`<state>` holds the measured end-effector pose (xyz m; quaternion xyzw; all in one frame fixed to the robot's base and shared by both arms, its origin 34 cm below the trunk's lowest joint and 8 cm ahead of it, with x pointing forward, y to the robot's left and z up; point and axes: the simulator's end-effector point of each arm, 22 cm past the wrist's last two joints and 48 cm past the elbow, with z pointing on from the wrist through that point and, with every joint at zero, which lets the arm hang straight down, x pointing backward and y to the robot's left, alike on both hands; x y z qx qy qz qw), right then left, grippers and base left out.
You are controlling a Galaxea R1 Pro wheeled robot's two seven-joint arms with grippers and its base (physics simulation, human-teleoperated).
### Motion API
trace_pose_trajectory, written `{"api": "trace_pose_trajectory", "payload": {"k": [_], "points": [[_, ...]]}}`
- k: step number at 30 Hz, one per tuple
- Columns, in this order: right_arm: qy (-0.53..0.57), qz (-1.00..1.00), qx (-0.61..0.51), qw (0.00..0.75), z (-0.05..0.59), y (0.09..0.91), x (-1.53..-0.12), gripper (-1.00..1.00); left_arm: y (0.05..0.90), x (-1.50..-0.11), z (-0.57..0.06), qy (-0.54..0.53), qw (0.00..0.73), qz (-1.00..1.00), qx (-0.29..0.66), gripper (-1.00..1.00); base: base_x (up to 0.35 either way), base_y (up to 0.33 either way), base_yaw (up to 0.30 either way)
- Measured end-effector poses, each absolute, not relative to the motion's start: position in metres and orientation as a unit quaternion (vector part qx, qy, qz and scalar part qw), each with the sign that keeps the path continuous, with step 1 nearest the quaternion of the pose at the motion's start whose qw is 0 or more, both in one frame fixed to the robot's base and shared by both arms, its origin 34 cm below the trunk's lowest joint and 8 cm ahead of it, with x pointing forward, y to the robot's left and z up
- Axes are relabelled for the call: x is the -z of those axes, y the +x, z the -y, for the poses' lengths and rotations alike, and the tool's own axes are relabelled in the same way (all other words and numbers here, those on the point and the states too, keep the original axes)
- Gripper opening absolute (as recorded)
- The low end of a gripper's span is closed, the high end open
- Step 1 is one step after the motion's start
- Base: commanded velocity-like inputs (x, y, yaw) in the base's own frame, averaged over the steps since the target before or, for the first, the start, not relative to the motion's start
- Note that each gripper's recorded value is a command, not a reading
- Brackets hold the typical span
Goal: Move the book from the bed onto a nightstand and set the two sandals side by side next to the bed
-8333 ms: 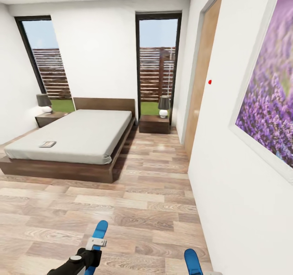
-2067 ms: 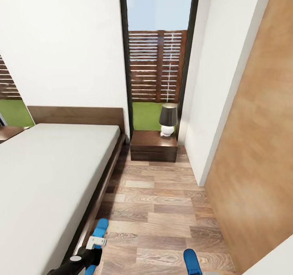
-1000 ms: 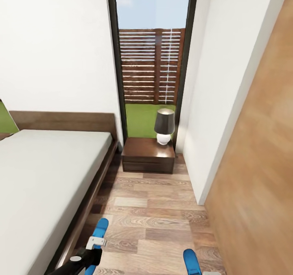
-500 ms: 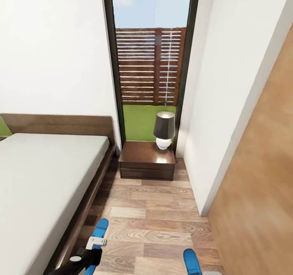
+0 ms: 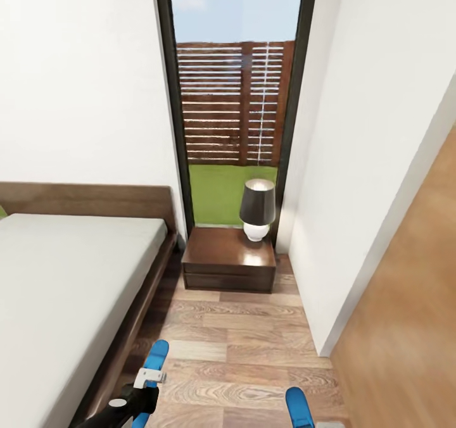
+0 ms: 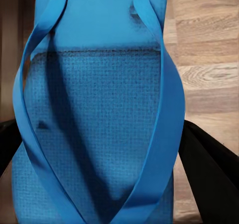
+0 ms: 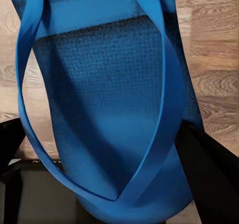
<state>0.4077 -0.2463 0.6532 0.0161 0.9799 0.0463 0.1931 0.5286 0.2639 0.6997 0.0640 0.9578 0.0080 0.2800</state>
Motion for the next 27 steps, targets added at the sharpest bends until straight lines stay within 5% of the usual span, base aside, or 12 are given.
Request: {"api": "trace_pose_trajectory", "payload": {"k": [27], "points": [[0.016, -0.980, -0.047, 0.193, 0.2458, 0.4077, -0.6532, -1.00, 0.5288, -0.6999, -0.2638, 0.064, 0.281, -0.958, -0.008, -1.00, 0.347, 0.000, 0.000]]}}
